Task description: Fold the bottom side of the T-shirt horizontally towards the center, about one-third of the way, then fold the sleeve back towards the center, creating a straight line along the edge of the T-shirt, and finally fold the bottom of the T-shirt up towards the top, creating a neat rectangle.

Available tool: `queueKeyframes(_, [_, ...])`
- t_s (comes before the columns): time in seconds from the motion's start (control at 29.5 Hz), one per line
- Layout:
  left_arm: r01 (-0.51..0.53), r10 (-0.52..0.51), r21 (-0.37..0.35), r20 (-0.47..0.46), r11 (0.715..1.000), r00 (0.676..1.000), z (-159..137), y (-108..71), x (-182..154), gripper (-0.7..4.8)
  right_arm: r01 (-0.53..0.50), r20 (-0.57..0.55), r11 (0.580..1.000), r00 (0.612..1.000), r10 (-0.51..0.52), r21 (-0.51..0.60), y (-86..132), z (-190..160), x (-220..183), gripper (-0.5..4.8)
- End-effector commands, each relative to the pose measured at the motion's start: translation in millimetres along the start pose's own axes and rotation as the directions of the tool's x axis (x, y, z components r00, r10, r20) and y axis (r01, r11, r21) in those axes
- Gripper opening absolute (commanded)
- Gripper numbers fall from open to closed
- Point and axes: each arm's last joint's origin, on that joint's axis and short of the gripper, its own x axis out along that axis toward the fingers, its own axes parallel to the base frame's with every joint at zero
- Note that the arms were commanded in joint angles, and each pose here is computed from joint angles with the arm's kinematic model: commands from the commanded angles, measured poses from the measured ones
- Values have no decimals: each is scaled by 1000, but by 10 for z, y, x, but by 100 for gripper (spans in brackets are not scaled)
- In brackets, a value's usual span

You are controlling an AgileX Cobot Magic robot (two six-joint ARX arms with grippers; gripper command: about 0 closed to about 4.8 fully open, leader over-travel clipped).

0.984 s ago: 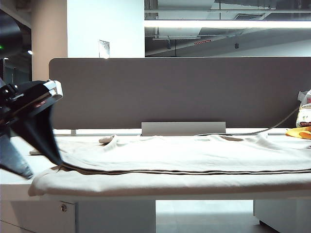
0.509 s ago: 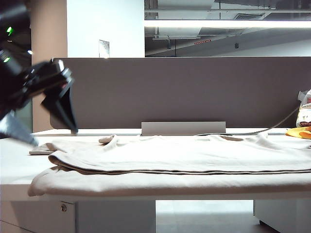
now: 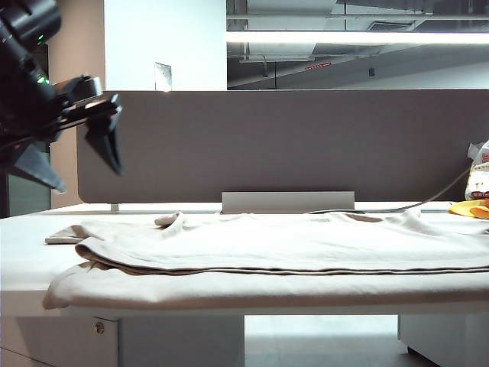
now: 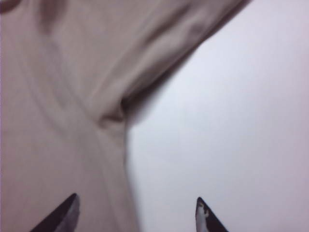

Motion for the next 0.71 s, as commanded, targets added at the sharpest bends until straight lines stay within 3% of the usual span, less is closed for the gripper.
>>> queueKeyframes(0.03, [12,-12,-54,1,998,1000,102,235,49,461,10,30,1000,999,-10,4,-16,195,79,304])
queueKeyframes(0.24, [6,-7,-138,-13,990,1000,229,597,144,457,29,12,1000,1000,-29,2,-38,475,279,304])
queueKeyframes(0.34, [-16,13,-142,-18,990,1000,288,712,186,457,40,9,999,999,-40,4,-73,573,370,304])
queueKeyframes(0.71, [-41,30,-156,-75,987,997,501,887,545,457,95,-10,995,995,-95,35,-373,768,610,306])
